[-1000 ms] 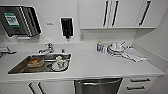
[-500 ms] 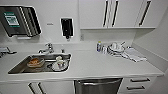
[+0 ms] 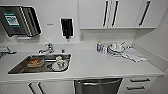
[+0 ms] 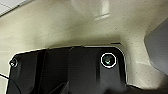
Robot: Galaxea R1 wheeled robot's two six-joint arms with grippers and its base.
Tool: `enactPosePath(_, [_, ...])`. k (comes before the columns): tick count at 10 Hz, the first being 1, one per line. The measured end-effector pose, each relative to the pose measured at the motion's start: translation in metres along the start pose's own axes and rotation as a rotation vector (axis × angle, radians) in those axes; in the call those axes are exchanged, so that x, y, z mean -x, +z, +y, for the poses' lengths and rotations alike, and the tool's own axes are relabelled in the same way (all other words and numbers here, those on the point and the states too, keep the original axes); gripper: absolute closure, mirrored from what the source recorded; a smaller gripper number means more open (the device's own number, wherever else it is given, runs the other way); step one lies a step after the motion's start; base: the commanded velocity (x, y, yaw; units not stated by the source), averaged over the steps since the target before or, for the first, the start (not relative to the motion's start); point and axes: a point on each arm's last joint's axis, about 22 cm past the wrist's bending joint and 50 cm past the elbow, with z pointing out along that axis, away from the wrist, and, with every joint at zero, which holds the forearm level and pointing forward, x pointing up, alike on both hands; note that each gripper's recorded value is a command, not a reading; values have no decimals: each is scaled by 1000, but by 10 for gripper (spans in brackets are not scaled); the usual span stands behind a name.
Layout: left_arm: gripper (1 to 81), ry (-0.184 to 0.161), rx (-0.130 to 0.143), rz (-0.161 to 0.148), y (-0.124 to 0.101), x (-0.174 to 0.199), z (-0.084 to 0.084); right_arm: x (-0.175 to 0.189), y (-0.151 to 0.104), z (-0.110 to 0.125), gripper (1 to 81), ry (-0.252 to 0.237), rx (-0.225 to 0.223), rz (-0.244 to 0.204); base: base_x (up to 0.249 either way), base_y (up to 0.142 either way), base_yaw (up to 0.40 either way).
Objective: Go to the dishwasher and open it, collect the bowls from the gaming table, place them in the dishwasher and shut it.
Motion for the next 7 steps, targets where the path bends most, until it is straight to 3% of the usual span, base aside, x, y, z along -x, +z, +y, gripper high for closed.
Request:
enactPosePath(1, [10, 5, 1, 0, 0, 0, 1, 2, 5, -1, 10, -6, 6, 4, 0, 0, 0])
enactPosePath(4, [10, 7, -55, -18, 8, 5, 0, 15, 24, -20, 10, -17, 16, 2, 0, 0, 0])
enactPosePath(6, [10, 6, -49, -20, 12, 6, 6, 46, 32, -45, 10, -19, -19, -28, 0, 0, 0])
enactPosePath(7, [10, 7, -57, -20, 11, 6, 3, 53, 31, -43, 10, -19, -14, -37, 0, 0, 0])
